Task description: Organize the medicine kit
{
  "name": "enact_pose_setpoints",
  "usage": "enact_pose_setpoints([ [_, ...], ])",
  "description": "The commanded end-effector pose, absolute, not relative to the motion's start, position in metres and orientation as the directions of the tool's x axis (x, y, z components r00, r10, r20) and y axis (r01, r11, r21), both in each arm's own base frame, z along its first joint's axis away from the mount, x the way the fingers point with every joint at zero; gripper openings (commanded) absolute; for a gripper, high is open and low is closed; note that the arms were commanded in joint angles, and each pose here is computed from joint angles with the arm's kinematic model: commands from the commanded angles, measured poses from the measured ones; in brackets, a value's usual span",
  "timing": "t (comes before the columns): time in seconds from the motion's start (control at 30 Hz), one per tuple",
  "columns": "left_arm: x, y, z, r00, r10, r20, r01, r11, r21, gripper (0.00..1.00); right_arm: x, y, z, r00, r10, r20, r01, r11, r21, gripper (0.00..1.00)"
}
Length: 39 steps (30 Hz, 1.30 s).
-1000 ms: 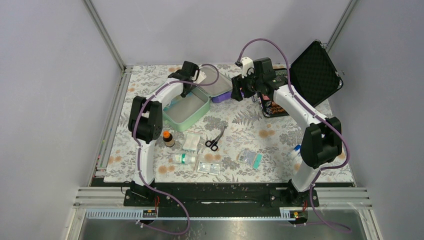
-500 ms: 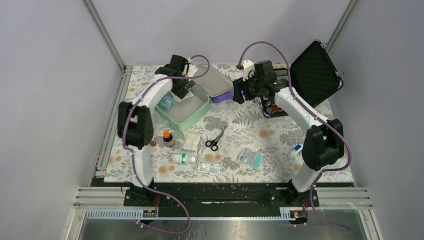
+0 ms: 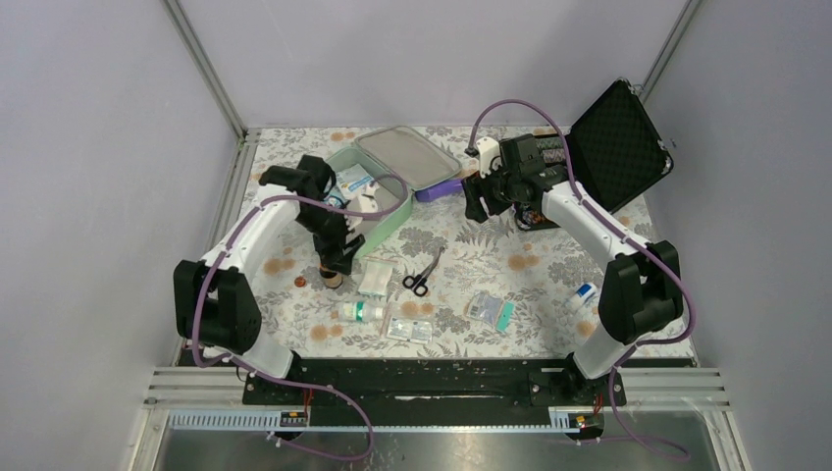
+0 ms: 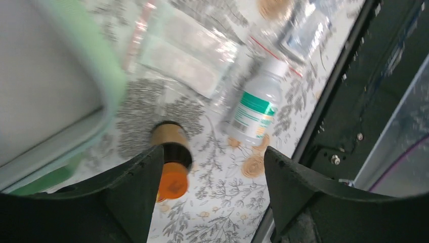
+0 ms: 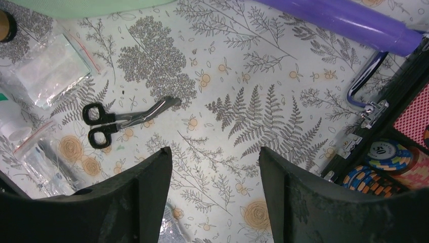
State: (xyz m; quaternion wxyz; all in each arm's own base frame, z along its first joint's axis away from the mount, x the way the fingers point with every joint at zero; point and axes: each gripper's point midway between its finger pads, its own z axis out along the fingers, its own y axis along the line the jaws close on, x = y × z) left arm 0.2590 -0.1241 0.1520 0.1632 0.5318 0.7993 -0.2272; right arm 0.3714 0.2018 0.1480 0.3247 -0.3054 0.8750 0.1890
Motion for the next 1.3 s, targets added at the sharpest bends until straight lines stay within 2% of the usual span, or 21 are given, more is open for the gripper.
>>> enact_pose_setpoints([
  [0.0,0.235,-0.131,0.137,-0.229,0.812,-0.537,0.973,0.168,-0.161,0.7,0.36,0.197,0.157,-0.581,-0.422,-0.696,-0.676,0.727,0.124,0.71],
  [0.13,0.262,-0.149,0.117,-0.239,0.801,-0.549,0.965,0.261,-0.04,0.65,0.348,0.193,0.146,-0.594,-0.446,-0.67,-0.686,0.715,0.132,0.71],
  [0.2,0.275,-0.166,0.115,-0.22,0.765,-0.606,0.951,0.305,0.04,0.64,0.342,0.19,0.144,-0.59,-0.463,-0.662,-0.696,0.706,0.127,0.71],
  [0.3,0.283,-0.194,0.118,-0.15,0.688,-0.71,0.944,0.314,0.105,0.61,0.336,0.185,0.142,-0.586,-0.478,-0.655,-0.699,0.707,0.11,0.71],
  [0.4,0.278,-0.204,0.108,-0.132,0.668,-0.733,0.959,0.273,0.076,0.56,0.33,0.182,0.14,-0.589,-0.484,-0.647,-0.7,0.706,0.108,0.71],
  [0.53,0.271,-0.202,0.084,-0.094,0.729,-0.678,0.98,0.187,0.066,0.52,0.324,0.179,0.136,-0.597,-0.488,-0.637,-0.699,0.706,0.114,0.71],
  [0.8,0.263,-0.198,0.062,-0.076,0.777,-0.625,0.992,0.124,0.033,0.59,0.325,0.18,0.136,-0.597,-0.488,-0.637,-0.7,0.704,0.116,0.71],
  [0.97,0.258,-0.195,0.049,-0.077,0.812,-0.579,0.994,0.11,0.021,0.59,0.325,0.182,0.134,-0.608,-0.481,-0.632,-0.696,0.706,0.131,0.71],
  [1.07,0.266,-0.193,0.04,-0.092,0.825,-0.557,0.984,0.16,0.075,0.6,0.327,0.186,0.135,-0.628,-0.457,-0.631,-0.681,0.714,0.162,0.71],
  [1.13,0.267,-0.186,0.027,-0.077,0.862,-0.501,0.981,0.154,0.114,0.6,0.33,0.191,0.138,-0.634,-0.437,-0.638,-0.675,0.715,0.18,0.71],
  [1.2,0.271,-0.181,0.016,-0.085,0.885,-0.459,0.977,0.165,0.138,0.57,0.334,0.193,0.139,-0.633,-0.429,-0.644,-0.673,0.716,0.185,0.71],
  [1.27,0.275,-0.179,0.009,-0.108,0.893,-0.437,0.972,0.188,0.144,0.48,0.338,0.194,0.14,-0.631,-0.43,-0.646,-0.673,0.718,0.179,0.71],
])
